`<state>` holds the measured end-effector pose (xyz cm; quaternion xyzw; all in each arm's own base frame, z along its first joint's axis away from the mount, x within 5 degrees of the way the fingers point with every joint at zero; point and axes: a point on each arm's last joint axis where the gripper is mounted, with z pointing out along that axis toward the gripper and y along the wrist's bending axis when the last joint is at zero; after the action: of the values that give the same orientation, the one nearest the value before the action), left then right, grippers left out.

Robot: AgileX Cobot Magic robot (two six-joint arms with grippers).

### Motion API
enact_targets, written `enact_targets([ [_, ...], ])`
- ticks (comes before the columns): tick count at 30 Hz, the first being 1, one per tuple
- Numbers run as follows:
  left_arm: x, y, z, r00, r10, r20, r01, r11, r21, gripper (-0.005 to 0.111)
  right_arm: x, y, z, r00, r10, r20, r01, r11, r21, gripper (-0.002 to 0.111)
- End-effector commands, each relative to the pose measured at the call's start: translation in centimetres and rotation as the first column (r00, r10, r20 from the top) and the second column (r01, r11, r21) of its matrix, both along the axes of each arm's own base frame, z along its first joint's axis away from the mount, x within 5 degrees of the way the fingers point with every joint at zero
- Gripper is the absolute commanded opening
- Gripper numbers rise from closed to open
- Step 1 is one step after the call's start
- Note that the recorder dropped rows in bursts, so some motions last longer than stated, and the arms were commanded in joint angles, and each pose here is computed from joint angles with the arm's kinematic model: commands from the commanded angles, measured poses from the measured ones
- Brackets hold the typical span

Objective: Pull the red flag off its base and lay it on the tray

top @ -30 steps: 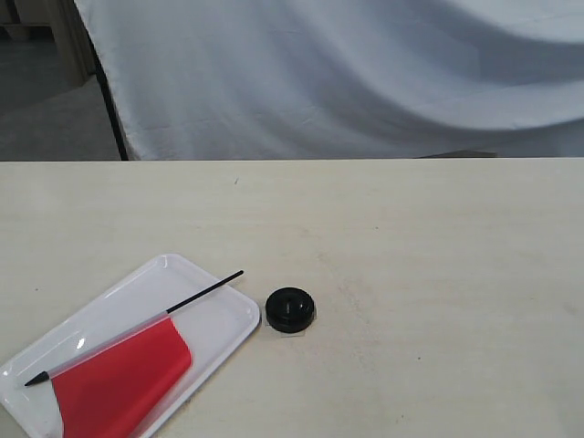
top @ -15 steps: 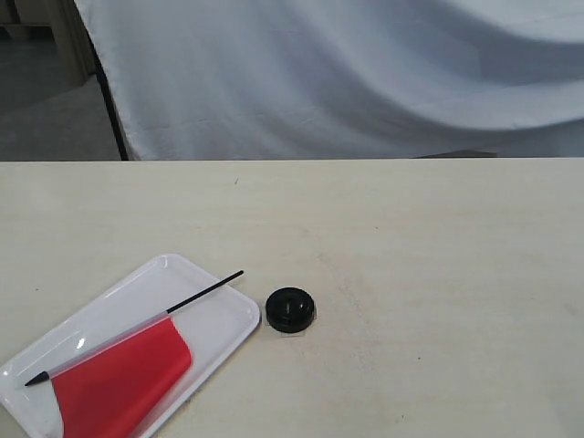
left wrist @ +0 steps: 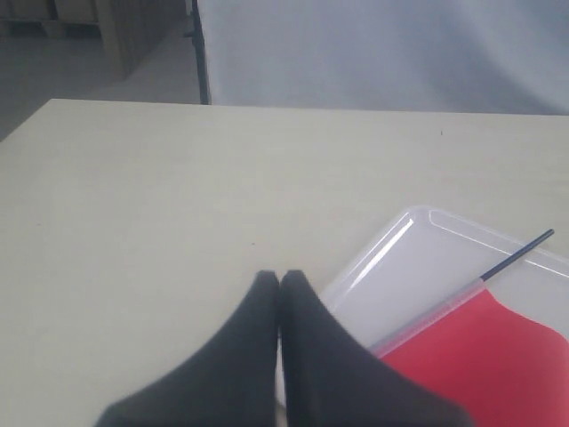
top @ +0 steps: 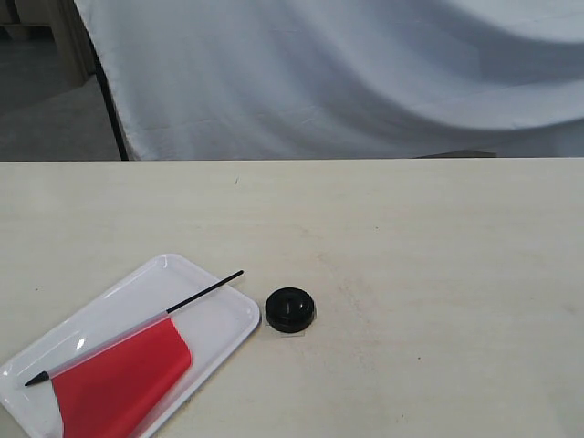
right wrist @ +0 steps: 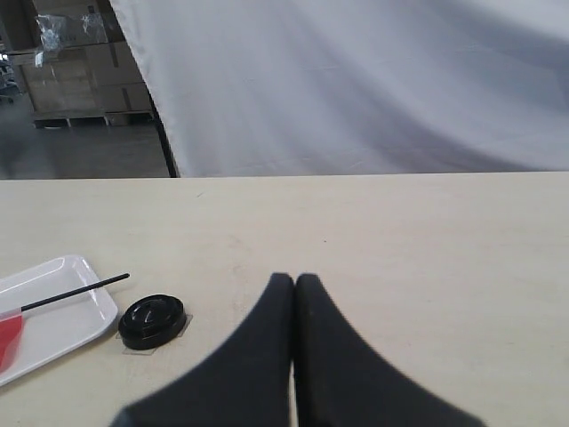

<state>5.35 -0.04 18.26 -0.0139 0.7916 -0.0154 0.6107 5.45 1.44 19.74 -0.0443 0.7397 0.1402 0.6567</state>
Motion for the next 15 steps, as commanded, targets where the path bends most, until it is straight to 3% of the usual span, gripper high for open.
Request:
enact_targets([
  [1, 0.0, -0.05, -0.03, 1.0, -0.009, 0.002, 0.009, 1.0, 0.001, 0.0, -0.03, 0.01, -0.1, 1.0, 0.004, 0.004, -0.004, 1.0, -0.009, -0.001],
  [15, 0.0, -0.05, -0.03, 1.0, -0.009, 0.002, 0.009, 1.0, 0.001, 0.0, -0.03, 0.01, -0.1, 1.0, 0.003, 0.002, -0.003, 1.0, -0.002, -0.001],
])
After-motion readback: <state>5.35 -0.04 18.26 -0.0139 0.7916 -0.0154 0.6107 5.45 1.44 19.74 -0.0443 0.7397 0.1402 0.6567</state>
